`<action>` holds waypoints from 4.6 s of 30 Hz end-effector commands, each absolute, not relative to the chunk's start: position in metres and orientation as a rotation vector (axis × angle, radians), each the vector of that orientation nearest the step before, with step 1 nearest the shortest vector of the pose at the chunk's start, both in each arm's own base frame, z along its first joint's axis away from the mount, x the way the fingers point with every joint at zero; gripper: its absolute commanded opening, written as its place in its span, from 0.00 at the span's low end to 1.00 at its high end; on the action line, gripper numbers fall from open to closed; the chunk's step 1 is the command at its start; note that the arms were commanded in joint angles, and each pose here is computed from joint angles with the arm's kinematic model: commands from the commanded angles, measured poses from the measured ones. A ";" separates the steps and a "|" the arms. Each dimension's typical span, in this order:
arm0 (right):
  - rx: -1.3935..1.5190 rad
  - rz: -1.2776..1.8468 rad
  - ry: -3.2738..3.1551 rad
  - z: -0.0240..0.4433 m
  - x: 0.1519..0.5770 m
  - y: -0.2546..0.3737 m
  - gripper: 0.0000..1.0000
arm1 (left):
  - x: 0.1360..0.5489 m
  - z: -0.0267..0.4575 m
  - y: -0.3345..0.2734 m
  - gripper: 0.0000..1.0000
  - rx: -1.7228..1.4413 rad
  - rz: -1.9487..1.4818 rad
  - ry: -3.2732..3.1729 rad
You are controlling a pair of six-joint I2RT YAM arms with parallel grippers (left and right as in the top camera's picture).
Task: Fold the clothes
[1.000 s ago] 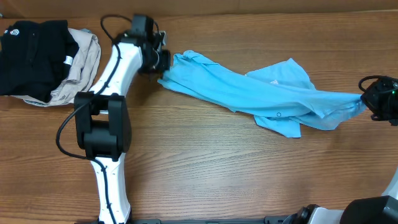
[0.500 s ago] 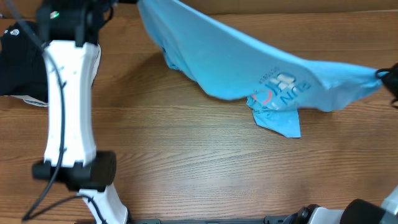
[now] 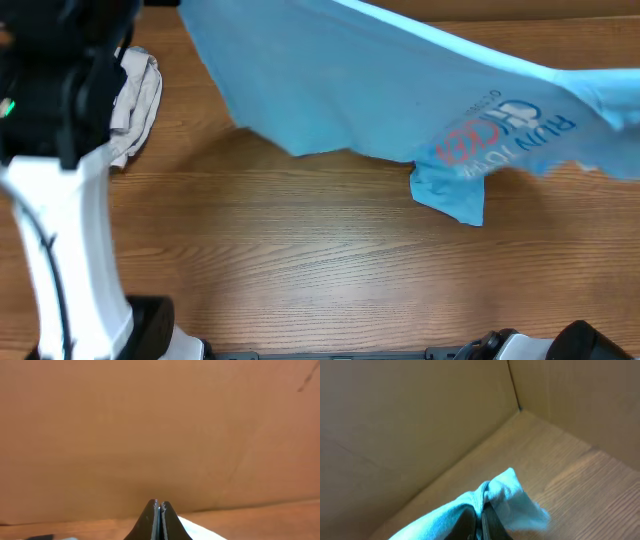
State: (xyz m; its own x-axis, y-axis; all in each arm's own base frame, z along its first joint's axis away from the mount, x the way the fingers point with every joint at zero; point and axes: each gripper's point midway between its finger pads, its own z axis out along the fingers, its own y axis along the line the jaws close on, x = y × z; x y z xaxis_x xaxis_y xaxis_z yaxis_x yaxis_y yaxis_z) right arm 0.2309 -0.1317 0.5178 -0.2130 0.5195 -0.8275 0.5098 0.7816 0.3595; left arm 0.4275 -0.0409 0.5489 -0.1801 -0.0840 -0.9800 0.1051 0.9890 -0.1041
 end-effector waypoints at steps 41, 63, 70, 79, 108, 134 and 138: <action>0.110 0.228 1.428 0.629 0.418 -0.127 0.04 | 0.498 0.603 0.022 0.04 -0.112 0.154 1.396; 0.319 0.375 2.120 0.405 0.465 -0.152 0.04 | 0.501 0.361 0.040 0.04 -0.142 0.102 2.288; 0.363 0.401 2.184 0.410 0.428 -0.134 0.04 | 0.448 0.360 0.028 0.04 -0.138 0.031 2.419; 0.381 0.253 2.136 0.463 0.348 -0.107 0.04 | 0.389 0.383 0.026 0.04 -0.138 0.042 2.452; 0.393 -0.057 1.741 0.575 0.258 -0.097 0.04 | 0.381 0.521 0.038 0.04 -0.168 0.104 1.905; -0.166 0.707 2.842 0.269 0.368 0.096 0.62 | 0.470 0.417 0.019 0.04 -0.092 -0.016 2.168; -0.343 0.753 2.978 0.221 0.341 0.147 0.62 | 0.469 0.415 0.021 0.04 -0.093 0.000 2.178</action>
State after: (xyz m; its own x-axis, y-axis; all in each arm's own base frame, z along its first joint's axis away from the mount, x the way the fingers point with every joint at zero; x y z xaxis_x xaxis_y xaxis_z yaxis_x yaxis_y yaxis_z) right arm 0.3620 0.1159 0.2429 -0.9830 -0.1009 -0.1534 -0.1619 0.8703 0.4652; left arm 0.4741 0.0192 0.4038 -0.5924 -0.0561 -0.8037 -0.0571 0.9980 -0.0276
